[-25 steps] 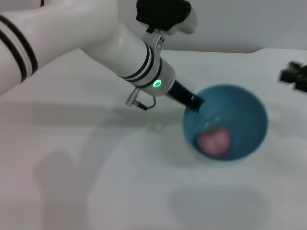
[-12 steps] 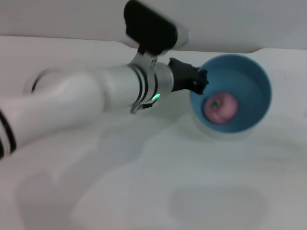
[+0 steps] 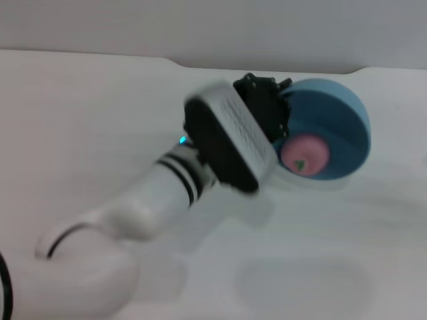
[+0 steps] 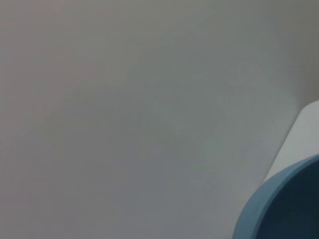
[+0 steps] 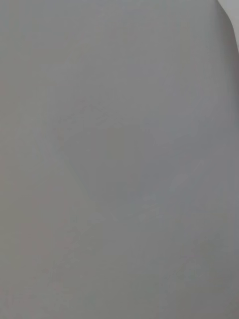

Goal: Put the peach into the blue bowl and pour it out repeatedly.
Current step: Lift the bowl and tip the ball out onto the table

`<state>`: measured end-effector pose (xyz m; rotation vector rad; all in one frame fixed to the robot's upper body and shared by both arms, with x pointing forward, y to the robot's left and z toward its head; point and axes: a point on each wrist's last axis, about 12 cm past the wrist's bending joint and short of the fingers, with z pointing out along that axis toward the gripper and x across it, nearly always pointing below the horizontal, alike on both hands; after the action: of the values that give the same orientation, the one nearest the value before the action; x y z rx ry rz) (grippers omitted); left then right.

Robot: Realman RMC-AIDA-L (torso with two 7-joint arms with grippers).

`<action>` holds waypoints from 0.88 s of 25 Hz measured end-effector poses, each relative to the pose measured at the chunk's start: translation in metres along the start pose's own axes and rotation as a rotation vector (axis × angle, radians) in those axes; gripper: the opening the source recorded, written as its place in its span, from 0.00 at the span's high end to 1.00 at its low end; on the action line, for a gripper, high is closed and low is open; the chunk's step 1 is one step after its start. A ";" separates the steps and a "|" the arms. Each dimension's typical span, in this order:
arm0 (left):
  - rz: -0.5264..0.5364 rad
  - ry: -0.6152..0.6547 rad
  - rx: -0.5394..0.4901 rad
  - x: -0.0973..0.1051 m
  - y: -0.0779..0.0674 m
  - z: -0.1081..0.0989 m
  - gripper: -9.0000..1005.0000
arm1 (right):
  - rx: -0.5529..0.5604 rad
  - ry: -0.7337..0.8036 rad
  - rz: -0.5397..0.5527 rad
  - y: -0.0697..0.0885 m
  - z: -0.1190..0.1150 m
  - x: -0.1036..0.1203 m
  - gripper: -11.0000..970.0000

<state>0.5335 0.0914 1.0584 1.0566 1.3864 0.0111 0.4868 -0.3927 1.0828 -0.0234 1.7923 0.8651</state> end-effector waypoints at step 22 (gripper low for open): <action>0.556 -0.115 -0.038 -0.001 -0.017 -0.012 0.99 | -0.035 -0.001 0.032 0.004 -0.001 0.009 0.44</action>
<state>0.5145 0.0883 1.0513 1.3587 0.9517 0.3768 0.4803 -0.3869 1.0777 -0.0168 1.7806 0.9185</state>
